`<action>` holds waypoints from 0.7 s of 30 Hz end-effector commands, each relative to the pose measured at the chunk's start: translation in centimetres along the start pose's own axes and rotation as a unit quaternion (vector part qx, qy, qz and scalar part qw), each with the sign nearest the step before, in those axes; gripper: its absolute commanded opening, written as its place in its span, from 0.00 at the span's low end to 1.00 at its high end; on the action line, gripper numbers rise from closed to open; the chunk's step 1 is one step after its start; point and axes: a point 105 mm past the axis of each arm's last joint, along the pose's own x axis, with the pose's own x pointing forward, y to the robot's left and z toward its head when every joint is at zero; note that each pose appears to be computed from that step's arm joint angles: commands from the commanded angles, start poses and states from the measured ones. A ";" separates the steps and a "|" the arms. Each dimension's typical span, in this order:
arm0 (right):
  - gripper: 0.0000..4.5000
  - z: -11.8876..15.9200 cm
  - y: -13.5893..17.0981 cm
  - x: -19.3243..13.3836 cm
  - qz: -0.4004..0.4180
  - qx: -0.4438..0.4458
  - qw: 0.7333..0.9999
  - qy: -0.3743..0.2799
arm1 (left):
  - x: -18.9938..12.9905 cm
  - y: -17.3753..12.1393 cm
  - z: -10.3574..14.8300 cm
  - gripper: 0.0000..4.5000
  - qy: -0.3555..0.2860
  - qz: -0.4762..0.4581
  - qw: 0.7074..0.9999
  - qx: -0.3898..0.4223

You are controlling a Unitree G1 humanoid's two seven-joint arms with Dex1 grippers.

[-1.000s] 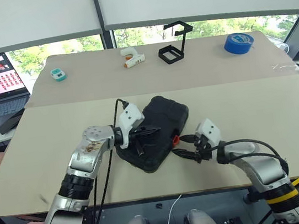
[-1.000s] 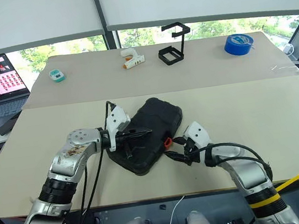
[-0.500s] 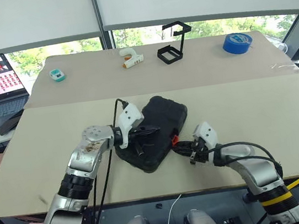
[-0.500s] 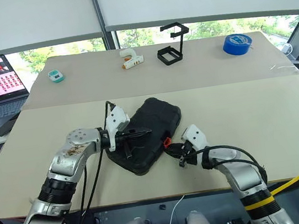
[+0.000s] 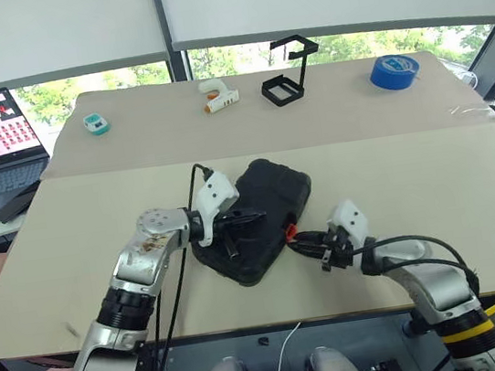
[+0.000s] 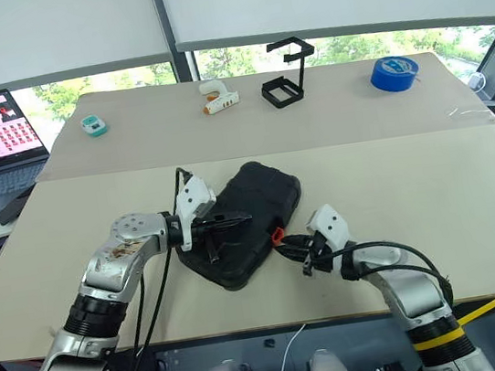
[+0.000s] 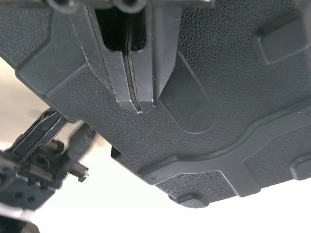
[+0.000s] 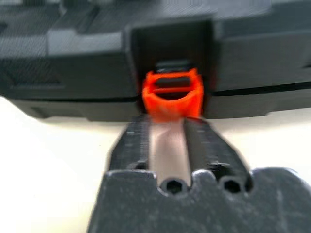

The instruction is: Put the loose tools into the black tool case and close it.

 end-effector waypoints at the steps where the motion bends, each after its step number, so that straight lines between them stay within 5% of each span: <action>1: 0.56 2.0 -0.2 -0.1 -0.009 -0.035 0.999 -0.033 | 1.0 -2.2 -5.2 0.00 0.078 -0.039 0.994 -0.070; 15: 0.56 1.9 0.4 1.4 0.006 -0.031 0.998 -0.046 | 1.1 -2.1 -5.1 0.00 0.077 -0.041 0.994 -0.070; 21: 0.28 2.3 0.3 1.2 0.005 -0.039 0.998 -0.054 | 1.0 -2.2 -5.1 0.00 0.078 -0.042 0.994 -0.071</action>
